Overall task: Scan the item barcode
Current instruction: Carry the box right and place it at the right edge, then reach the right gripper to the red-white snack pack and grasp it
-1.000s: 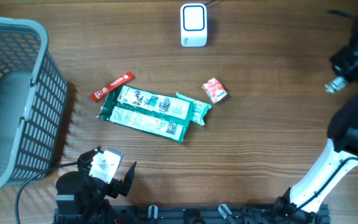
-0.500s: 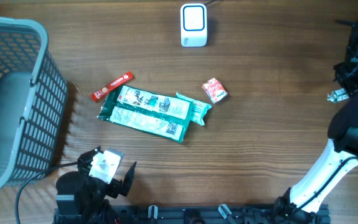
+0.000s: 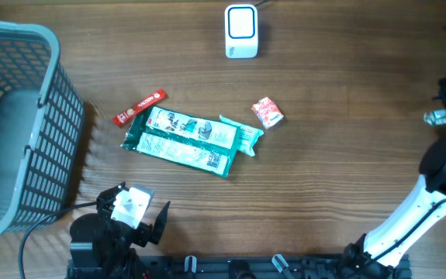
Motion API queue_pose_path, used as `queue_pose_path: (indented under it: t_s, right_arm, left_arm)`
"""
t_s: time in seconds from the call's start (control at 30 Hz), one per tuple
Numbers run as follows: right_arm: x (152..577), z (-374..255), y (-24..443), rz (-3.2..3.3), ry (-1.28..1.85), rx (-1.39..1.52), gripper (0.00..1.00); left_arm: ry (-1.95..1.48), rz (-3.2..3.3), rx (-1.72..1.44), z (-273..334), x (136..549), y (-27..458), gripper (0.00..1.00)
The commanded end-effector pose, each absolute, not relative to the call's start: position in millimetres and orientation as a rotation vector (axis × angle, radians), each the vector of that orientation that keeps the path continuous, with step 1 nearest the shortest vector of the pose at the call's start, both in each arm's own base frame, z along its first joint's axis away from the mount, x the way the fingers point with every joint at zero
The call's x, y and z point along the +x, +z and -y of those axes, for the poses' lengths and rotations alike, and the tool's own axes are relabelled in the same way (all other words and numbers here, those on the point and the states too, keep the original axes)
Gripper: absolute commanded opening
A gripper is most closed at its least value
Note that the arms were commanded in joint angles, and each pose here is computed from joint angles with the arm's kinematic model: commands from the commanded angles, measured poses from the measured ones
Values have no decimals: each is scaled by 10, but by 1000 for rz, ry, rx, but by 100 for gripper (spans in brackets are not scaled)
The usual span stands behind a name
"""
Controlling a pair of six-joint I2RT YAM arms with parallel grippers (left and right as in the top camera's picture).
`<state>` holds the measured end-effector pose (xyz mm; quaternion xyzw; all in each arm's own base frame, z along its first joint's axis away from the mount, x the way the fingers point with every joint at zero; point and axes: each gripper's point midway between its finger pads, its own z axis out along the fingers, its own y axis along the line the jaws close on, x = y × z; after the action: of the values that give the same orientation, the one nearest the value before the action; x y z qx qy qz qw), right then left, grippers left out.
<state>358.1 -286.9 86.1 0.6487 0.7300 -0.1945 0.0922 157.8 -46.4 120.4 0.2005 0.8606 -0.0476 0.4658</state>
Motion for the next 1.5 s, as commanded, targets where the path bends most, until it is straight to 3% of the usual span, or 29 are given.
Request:
queue_pose_path:
  t_s: [0.0, 0.2, 0.3, 0.43, 0.57, 0.7, 0.77, 1.07, 1.4, 1.47]
  right_arm:
    - [3849, 2774, 668, -2552, -324, 1505, 100]
    - [4345, 2083, 1024, -2597, 272, 1263, 100]
    - [4427, 1419, 1312, -2648, 503, 1141, 100]
    - [4415, 482, 1326, -2841, 563, 916, 100]
    - [4405, -656, 1137, -2986, 569, 245, 100]
    - [4328, -1260, 857, -2983, 571, -74, 92]
    - [4313, -1395, 707, -2964, 618, -108, 83]
    - [4074, -1558, 99, -2959, 793, -226, 82]
    - [4102, -1572, -179, -2977, 806, -216, 64]
    - [4097, -1572, -188, -2980, 807, -215, 57]
  left_arm:
    - [-128, -2111, 500, 481, 1574, 1191, 100]
    - [-128, -2111, 500, 481, 1574, 1191, 100]
    - [-128, -2111, 500, 481, 1574, 1191, 100]
    - [-128, -2111, 500, 481, 1574, 1191, 100]
    - [-128, -2111, 500, 481, 1574, 1191, 100]
    - [-128, -2111, 500, 481, 1574, 1191, 100]
    - [-128, -2111, 500, 480, 1575, 1191, 100]
    - [-128, -2111, 500, 480, 1575, 1191, 100]
    - [-128, -2111, 500, 481, 1574, 1191, 100]
    - [-128, -2111, 500, 480, 1575, 1191, 100]
